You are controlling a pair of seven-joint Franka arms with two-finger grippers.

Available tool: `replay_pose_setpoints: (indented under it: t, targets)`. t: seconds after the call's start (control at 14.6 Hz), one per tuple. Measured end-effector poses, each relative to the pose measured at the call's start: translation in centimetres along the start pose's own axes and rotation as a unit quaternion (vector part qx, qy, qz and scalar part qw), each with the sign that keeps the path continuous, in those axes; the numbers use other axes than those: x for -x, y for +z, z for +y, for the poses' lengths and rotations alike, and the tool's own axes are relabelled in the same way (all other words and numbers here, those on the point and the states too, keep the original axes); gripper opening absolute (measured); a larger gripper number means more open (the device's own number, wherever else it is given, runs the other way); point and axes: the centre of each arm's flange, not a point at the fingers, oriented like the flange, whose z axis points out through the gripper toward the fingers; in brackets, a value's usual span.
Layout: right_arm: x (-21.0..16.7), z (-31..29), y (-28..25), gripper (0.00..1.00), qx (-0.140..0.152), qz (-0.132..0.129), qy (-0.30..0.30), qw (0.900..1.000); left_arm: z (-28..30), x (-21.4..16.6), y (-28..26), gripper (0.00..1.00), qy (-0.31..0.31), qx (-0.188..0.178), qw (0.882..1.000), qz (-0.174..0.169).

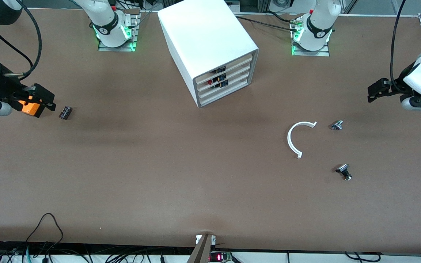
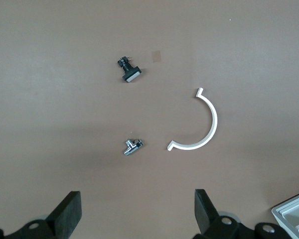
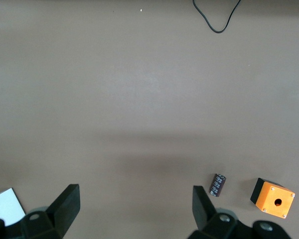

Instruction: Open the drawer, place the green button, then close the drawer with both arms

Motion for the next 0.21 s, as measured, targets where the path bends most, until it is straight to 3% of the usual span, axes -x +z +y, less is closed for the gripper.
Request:
replay_pose_setpoints:
  t: [0.21]
  targets:
    - [0.0, 0.0, 0.0, 1.0, 0.0, 0.0, 0.0, 1.0, 0.4, 0.28, -0.01, 1.0, 0.003, 0.0, 1.0, -0.013]
